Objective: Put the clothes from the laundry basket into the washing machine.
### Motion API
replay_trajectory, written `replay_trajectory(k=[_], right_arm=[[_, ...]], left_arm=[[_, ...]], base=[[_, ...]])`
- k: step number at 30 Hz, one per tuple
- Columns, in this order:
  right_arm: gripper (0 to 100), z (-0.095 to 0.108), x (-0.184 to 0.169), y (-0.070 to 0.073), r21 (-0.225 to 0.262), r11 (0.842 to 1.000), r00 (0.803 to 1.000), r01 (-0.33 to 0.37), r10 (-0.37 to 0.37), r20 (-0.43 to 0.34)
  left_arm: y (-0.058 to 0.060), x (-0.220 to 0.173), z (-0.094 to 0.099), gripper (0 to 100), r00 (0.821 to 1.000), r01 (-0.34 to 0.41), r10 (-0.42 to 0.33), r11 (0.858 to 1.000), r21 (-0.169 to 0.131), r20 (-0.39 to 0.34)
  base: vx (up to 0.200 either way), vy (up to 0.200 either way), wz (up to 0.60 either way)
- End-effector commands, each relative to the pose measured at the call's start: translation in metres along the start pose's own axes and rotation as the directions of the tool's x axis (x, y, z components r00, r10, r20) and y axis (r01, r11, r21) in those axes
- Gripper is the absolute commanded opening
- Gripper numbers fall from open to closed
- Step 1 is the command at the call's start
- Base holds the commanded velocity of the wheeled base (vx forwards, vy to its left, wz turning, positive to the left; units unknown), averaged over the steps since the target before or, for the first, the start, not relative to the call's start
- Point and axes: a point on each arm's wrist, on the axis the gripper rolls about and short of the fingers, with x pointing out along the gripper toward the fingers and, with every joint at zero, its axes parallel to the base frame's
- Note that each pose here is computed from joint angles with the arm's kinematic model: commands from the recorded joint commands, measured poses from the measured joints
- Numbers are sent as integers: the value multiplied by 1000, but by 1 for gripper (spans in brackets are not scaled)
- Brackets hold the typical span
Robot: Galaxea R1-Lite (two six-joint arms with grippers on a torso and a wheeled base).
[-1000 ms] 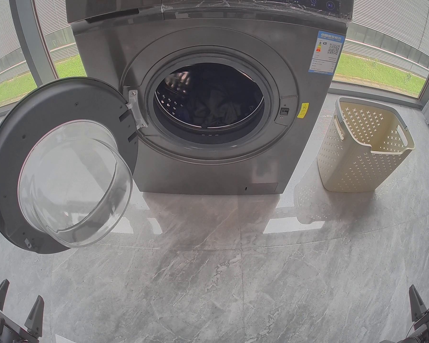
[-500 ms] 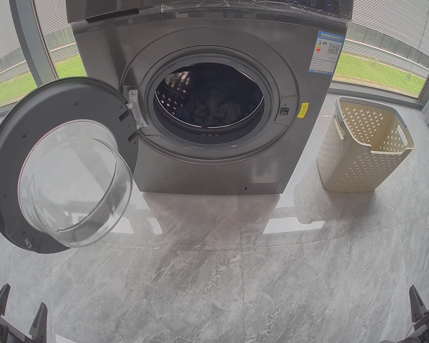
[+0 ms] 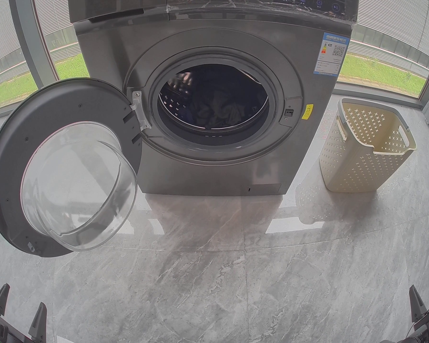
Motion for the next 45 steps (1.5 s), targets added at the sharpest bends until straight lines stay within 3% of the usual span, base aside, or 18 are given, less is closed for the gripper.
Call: replay_trajectory(k=[1, 6, 18, 39, 45], right_arm=[[100, -5, 0, 0, 0, 1000, 1000, 1, -1, -5], [100, -5, 0, 0, 0, 1000, 1000, 1, -1, -5], [100, -5, 0, 0, 0, 1000, 1000, 1, -1, -5], [100, -5, 0, 0, 0, 1000, 1000, 1, -1, -5], [100, -5, 0, 0, 0, 1000, 1000, 1, -1, -5]], left_arm=[[0, 1, -5, 100, 1000, -1, 1, 1000, 0, -8], [0, 1, -5, 100, 1000, 1, -1, 1000, 0, -10], [0, 1, -5, 100, 1000, 19, -19, 1000, -4, -8], [0, 1, -5, 100, 1000, 19, -19, 1000, -5, -10], [0, 1, -5, 100, 1000, 22, -22, 1000, -5, -10]], base=[[0, 0, 0], [0, 0, 0], [0, 200, 0], [0, 0, 0], [-200, 0, 0]])
